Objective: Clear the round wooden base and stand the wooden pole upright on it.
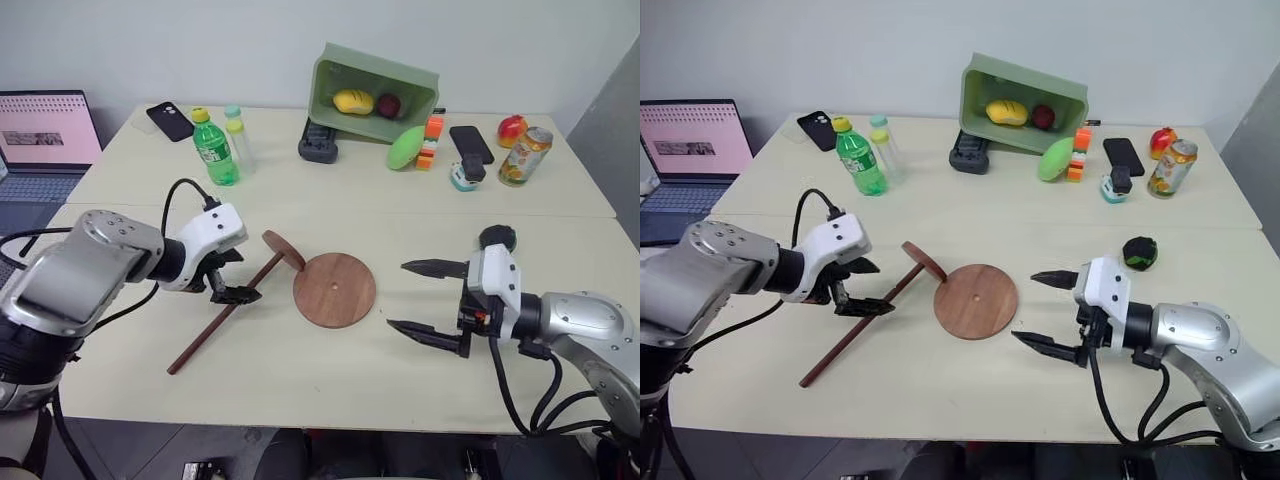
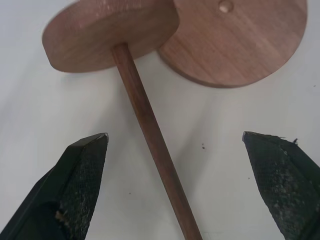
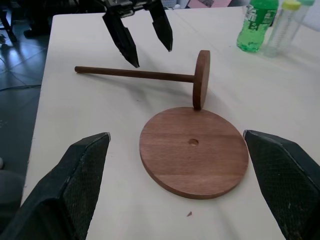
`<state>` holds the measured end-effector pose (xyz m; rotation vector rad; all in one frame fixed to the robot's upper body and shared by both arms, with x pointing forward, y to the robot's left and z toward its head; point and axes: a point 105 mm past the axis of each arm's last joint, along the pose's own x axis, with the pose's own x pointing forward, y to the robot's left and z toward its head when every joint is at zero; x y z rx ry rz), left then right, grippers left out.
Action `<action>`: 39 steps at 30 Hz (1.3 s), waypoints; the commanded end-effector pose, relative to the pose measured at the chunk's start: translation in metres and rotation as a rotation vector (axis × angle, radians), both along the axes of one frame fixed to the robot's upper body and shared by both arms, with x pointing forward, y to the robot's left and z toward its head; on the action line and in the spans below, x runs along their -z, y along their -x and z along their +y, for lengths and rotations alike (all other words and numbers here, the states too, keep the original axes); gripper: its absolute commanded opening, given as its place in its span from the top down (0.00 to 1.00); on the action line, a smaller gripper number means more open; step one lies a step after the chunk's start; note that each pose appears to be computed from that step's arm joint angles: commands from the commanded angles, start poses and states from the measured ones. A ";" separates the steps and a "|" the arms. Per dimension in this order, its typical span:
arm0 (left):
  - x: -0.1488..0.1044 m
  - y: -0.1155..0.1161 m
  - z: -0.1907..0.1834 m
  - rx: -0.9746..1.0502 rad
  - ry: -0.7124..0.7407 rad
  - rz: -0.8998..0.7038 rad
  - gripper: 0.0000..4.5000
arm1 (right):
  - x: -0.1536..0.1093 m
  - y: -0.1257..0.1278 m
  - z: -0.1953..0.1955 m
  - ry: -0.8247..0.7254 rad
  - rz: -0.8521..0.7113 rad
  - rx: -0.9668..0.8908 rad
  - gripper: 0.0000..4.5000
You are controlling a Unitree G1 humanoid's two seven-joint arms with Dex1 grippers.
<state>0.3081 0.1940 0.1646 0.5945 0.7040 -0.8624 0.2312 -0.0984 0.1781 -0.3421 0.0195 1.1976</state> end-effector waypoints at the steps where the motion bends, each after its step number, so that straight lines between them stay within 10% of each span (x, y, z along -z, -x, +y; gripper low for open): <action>1: -0.001 -0.013 -0.002 -0.015 -0.030 -0.026 0.00 | -0.006 0.009 0.013 -0.005 -0.045 -0.036 0.00; 12: 0.015 -0.023 0.008 -0.097 -0.037 0.090 0.00 | -0.007 0.015 0.021 -0.004 -0.052 -0.050 0.00; 32: 0.032 -0.030 -0.001 -0.012 -0.074 0.056 0.91 | -0.002 0.021 0.020 0.025 -0.028 -0.057 0.00; 39: 0.013 -0.035 -0.005 -0.055 0.027 -0.010 0.94 | -0.003 0.017 0.017 0.044 -0.038 -0.061 0.00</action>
